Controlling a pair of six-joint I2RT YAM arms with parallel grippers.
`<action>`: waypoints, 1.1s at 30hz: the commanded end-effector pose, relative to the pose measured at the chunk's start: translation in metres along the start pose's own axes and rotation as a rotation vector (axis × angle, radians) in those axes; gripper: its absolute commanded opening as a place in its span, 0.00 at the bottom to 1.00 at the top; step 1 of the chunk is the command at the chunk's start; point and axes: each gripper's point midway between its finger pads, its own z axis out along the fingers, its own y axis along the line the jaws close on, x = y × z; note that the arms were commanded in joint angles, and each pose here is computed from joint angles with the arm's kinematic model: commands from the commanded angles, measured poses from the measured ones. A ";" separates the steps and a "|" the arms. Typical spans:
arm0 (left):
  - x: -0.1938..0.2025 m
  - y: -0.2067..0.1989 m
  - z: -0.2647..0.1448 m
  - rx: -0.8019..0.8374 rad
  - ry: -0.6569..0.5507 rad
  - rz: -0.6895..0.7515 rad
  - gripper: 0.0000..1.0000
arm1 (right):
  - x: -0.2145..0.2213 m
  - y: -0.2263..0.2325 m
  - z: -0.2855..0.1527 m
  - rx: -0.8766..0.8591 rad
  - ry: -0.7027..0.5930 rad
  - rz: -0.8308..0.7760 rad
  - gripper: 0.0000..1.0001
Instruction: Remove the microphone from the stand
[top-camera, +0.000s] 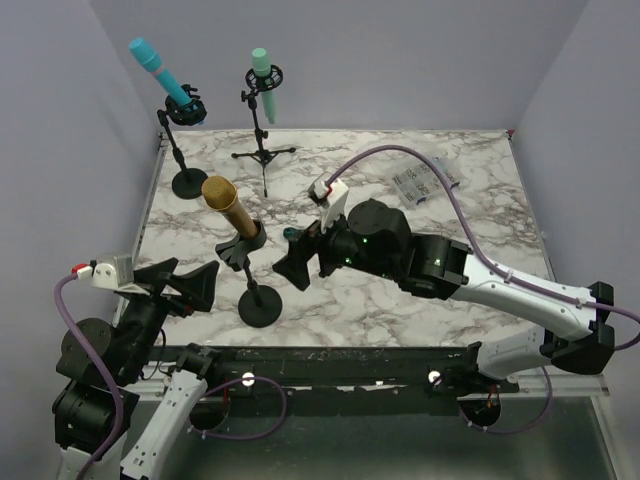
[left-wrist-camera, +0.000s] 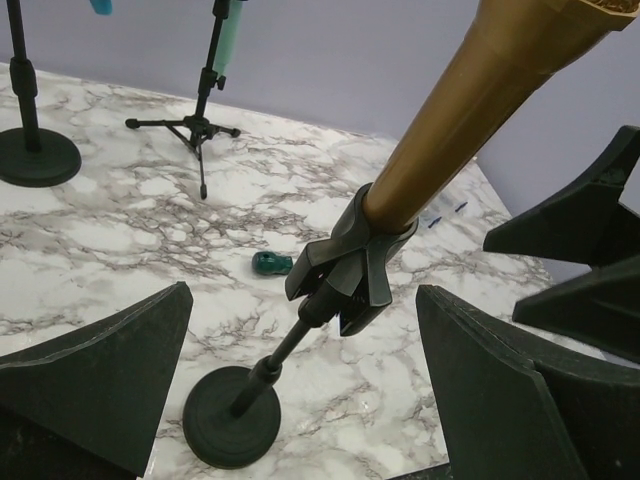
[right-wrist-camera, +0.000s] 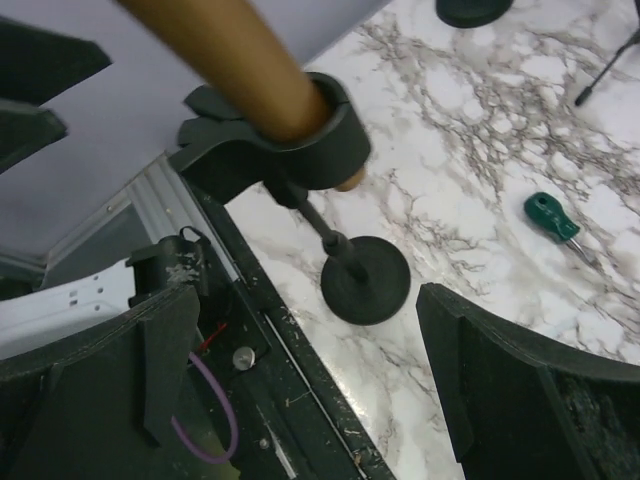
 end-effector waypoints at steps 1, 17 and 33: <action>0.002 0.006 -0.003 -0.028 -0.002 0.002 0.98 | -0.033 0.027 -0.003 0.021 -0.151 -0.072 1.00; 0.037 -0.009 0.021 0.092 0.156 0.053 0.99 | -0.070 0.043 0.020 0.064 -0.244 -0.102 1.00; 0.040 0.012 0.008 -0.005 0.127 0.070 0.99 | -0.096 0.070 0.041 0.324 -0.439 -0.325 1.00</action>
